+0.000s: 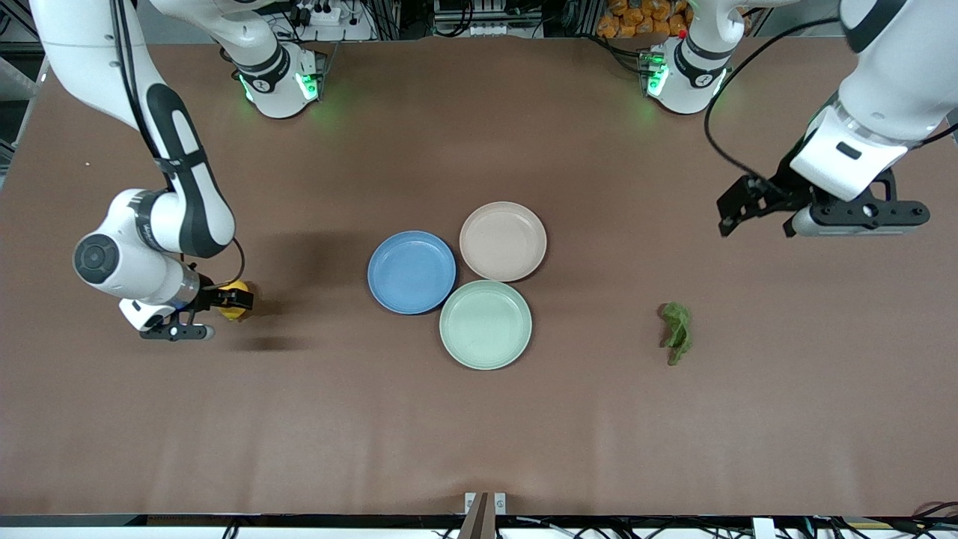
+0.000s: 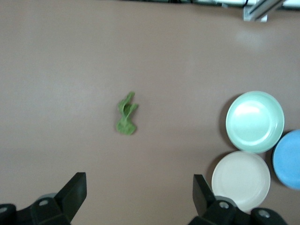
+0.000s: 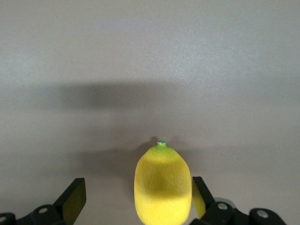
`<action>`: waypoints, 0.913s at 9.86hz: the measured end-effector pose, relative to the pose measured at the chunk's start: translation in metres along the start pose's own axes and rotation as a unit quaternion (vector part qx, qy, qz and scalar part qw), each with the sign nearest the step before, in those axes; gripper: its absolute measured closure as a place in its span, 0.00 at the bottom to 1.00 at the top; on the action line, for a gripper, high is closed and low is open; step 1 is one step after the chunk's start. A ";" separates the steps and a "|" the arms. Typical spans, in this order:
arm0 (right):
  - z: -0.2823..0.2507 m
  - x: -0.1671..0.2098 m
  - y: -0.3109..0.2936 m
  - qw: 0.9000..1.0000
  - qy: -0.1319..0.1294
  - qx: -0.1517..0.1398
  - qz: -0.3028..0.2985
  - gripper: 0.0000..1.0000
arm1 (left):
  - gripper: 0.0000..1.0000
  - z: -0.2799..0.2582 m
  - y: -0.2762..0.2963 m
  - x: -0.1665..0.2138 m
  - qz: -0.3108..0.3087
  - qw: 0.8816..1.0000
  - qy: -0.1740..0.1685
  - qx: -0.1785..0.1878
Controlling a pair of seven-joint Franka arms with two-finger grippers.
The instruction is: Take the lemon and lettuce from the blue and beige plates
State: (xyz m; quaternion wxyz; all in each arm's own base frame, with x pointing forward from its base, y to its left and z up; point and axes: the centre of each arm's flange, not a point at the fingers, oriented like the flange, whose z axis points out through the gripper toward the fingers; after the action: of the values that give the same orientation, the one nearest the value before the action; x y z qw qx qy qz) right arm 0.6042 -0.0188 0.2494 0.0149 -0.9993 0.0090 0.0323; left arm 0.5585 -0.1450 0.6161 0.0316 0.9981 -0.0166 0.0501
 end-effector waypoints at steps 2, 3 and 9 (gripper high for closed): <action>-0.035 -0.004 0.006 1.000 -0.002 0.012 0.005 0.00 | 0.00 -0.016 -0.006 -0.009 0.047 0.998 -0.032 0.020; -0.059 -0.008 0.006 1.000 0.000 0.020 0.005 0.00 | 0.00 -0.019 -0.007 -0.011 0.056 0.997 -0.040 0.029; -0.174 -0.045 -0.001 0.999 -0.013 0.034 -0.027 0.00 | 0.00 -0.017 -0.005 -0.013 0.030 0.998 -0.046 0.042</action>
State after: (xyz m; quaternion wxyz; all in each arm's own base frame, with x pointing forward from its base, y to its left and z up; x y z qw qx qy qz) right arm 0.5709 -0.0219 0.4263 0.0499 -0.9976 -0.0173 0.0449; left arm 0.5439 -0.1389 0.6318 -0.0131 0.9988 -0.0461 0.0054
